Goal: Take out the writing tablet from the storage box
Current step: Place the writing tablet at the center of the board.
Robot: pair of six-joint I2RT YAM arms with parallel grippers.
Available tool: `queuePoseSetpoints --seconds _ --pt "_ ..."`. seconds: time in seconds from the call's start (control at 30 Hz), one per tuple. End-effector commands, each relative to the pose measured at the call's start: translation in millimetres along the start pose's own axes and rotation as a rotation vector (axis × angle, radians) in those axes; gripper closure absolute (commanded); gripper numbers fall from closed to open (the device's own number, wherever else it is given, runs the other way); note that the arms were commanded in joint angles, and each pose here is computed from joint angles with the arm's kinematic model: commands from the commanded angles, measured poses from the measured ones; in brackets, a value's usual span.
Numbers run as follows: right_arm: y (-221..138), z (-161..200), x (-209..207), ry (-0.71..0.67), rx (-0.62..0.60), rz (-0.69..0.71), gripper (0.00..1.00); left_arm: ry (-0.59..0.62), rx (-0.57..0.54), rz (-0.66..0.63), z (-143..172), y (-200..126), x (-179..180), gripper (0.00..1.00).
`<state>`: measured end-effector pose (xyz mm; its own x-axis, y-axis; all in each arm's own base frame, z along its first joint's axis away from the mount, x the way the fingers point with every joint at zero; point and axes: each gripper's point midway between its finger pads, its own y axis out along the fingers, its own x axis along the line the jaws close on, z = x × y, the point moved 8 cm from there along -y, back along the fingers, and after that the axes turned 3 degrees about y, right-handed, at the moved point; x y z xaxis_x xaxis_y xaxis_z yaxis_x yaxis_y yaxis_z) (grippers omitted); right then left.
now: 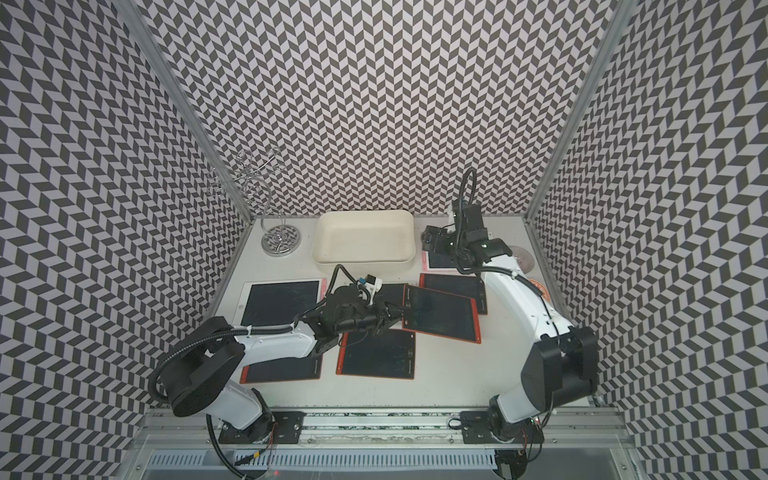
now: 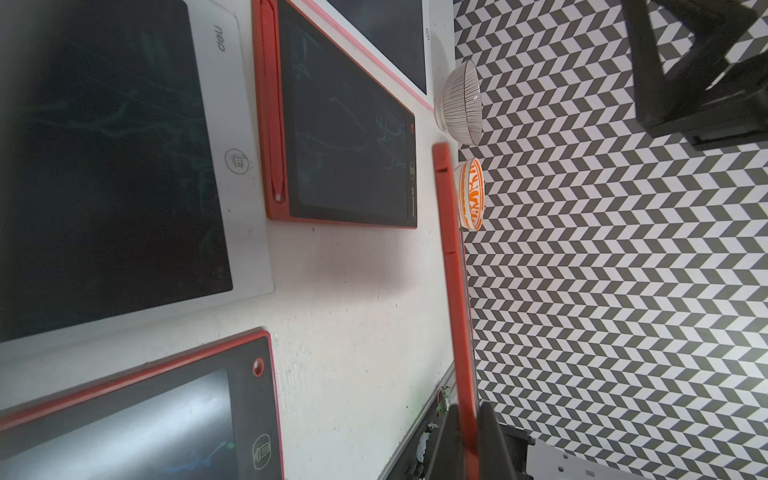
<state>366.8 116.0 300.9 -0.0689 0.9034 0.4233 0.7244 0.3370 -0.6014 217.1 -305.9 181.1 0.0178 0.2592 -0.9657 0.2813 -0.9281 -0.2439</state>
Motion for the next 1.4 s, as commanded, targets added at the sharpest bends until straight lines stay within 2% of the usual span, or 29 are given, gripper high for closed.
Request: queuePoseSetpoints --seconds 0.0,0.3,0.8,1.13,1.23,1.37 --pt "-16.0 -11.0 6.8 -0.009 -0.084 -0.054 0.0 0.01 -0.068 0.081 0.1 8.6 -15.0 1.0" --pt "-18.7 -4.5 0.0 -0.005 -0.096 -0.015 0.01 -0.021 -0.027 0.1 28.4 42.3 2.9 1.0" --pt "-14.3 1.9 -3.6 -0.011 -0.101 -0.026 0.01 -0.021 0.006 0.048 52.8 89.8 22.9 1.0" --pt "-12.0 4.4 -7.7 -0.01 -0.097 -0.018 0.01 -0.025 0.034 -0.011 60.1 102.4 36.2 1.0" --pt "-10.7 5.2 -9.4 -0.009 -0.094 -0.015 0.0 -0.027 0.037 -0.048 60.6 102.7 39.4 0.87" --pt "-10.0 5.8 -9.8 -0.009 -0.091 -0.016 0.01 -0.015 0.035 -0.083 60.1 101.3 38.6 0.82"
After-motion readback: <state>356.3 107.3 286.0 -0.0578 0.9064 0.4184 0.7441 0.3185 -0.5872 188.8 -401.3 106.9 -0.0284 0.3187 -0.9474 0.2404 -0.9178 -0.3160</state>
